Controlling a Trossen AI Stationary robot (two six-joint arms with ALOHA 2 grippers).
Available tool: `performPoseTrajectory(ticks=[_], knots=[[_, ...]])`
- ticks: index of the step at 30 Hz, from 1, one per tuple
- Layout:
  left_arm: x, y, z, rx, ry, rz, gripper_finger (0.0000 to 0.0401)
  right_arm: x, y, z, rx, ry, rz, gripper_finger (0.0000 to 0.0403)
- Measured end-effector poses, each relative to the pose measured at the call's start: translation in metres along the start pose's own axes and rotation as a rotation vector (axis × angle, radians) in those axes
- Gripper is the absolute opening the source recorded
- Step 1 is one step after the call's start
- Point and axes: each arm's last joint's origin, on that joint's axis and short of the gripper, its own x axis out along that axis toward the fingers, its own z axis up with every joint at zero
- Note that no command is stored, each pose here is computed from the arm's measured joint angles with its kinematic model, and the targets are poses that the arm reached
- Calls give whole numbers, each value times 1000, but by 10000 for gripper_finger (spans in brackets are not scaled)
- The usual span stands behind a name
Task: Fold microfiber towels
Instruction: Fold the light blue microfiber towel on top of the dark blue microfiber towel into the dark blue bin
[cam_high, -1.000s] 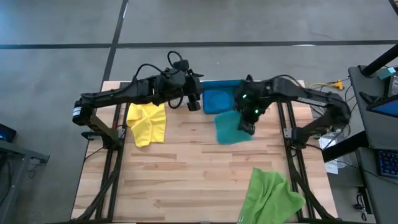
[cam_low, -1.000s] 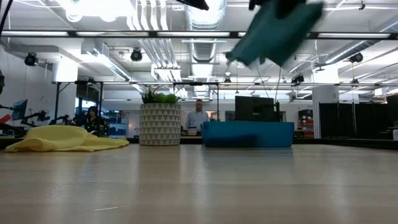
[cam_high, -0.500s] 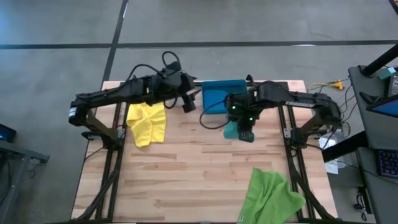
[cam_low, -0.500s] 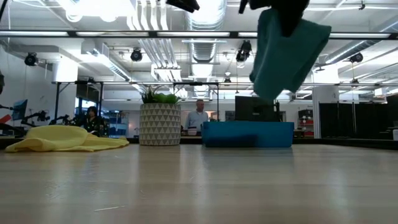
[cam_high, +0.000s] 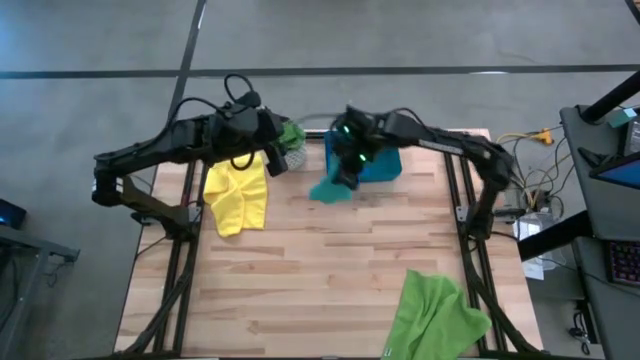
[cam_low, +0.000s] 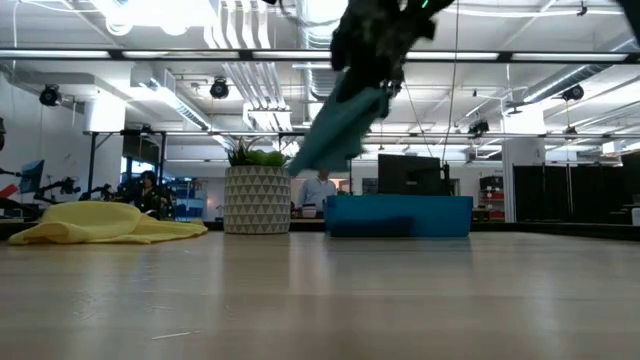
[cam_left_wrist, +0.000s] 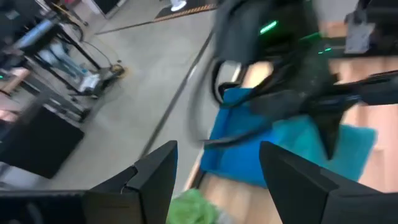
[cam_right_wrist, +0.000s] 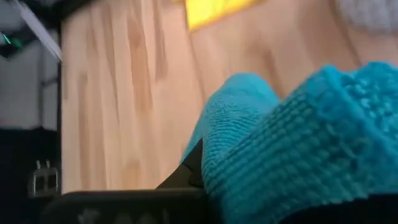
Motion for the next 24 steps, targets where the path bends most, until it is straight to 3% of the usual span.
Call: performPoseTrajectory(ticks=[5, 9, 12, 19, 24], knots=[[-6, 12, -2, 49, -3, 54, 215, 6, -39, 44, -84, -69, 50, 9], [-3, 19, -3, 45, 10, 79, 215, 27, -77, 43, 72, 135, 31, 9], [1, 22, -5, 46, 26, 89, 215, 38, -103, 39, 161, 270, -52, 9], [10, 21, -6, 75, 43, 65, 215, 31, -117, 48, 182, 270, -104, 9], [11, 20, -6, 75, 38, 40, 215, 26, -120, 47, 151, 293, -231, 9]])
